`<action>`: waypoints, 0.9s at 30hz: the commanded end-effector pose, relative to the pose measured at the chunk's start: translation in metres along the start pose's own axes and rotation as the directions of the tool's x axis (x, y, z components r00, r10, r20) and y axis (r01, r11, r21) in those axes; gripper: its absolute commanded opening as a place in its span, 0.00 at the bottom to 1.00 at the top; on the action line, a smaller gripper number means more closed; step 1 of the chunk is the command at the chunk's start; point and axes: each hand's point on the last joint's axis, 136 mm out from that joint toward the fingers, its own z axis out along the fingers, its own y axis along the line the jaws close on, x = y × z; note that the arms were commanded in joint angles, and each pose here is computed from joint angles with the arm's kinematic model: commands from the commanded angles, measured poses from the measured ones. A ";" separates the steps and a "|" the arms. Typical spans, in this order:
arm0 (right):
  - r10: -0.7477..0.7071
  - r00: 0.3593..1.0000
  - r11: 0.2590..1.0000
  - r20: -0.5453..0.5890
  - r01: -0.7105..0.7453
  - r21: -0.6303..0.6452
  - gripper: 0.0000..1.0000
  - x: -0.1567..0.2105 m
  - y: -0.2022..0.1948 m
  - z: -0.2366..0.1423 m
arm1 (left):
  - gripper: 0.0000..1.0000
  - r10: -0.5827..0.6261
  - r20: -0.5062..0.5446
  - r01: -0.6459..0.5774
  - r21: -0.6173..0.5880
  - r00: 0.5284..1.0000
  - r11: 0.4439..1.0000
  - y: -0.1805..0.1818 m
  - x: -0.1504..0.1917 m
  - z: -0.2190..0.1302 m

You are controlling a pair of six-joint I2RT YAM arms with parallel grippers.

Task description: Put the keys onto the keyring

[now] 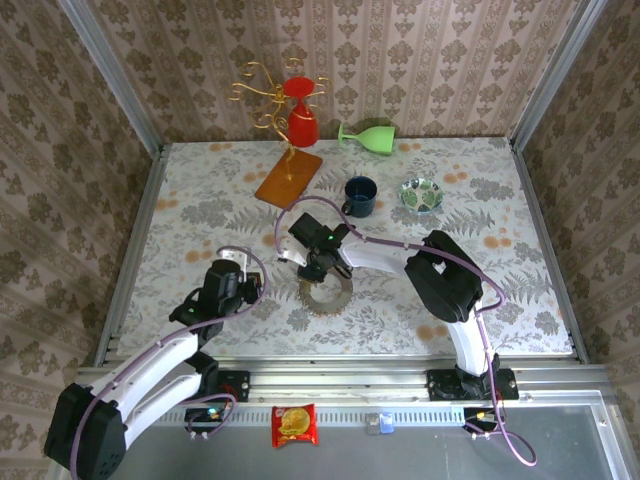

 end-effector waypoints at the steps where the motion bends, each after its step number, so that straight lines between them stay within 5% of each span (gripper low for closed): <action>1: 0.129 0.989 0.991 0.074 -0.132 0.038 0.32 -0.020 -0.013 -0.031 | 0.00 -0.001 0.025 0.000 0.021 1.000 1.000 -0.002 -0.002 -0.001; 5: 0.395 0.901 0.910 0.178 -0.411 0.061 0.33 -0.032 -0.026 -0.055 | 0.00 -0.003 0.032 0.002 0.032 0.999 0.999 -0.003 -0.001 0.000; 9: 0.782 0.598 0.599 0.174 -0.799 0.055 0.32 -0.019 -0.036 -0.066 | 0.00 -0.006 0.040 0.004 0.041 0.999 0.999 -0.003 -0.001 0.001; 12: 0.890 0.444 0.447 0.109 -0.895 -0.004 0.30 -0.022 -0.023 -0.064 | 0.00 0.000 0.044 -0.002 0.045 0.999 0.999 -0.004 -0.002 0.000; 14: 0.892 0.450 0.449 0.048 -0.893 0.027 0.31 -0.015 -0.011 -0.059 | 0.00 -0.001 0.048 -0.001 0.048 0.999 0.999 -0.004 -0.002 -0.001; 22: 0.751 0.649 0.658 -0.122 -0.721 0.219 0.36 -0.004 0.007 -0.040 | 0.00 -0.036 0.072 0.033 0.038 0.997 0.999 0.002 0.002 -0.008; 27: 0.713 0.675 0.700 -0.189 -0.675 0.232 0.37 -0.005 0.016 -0.021 | 0.00 -0.051 0.081 0.050 0.025 0.995 0.998 0.006 0.002 -0.010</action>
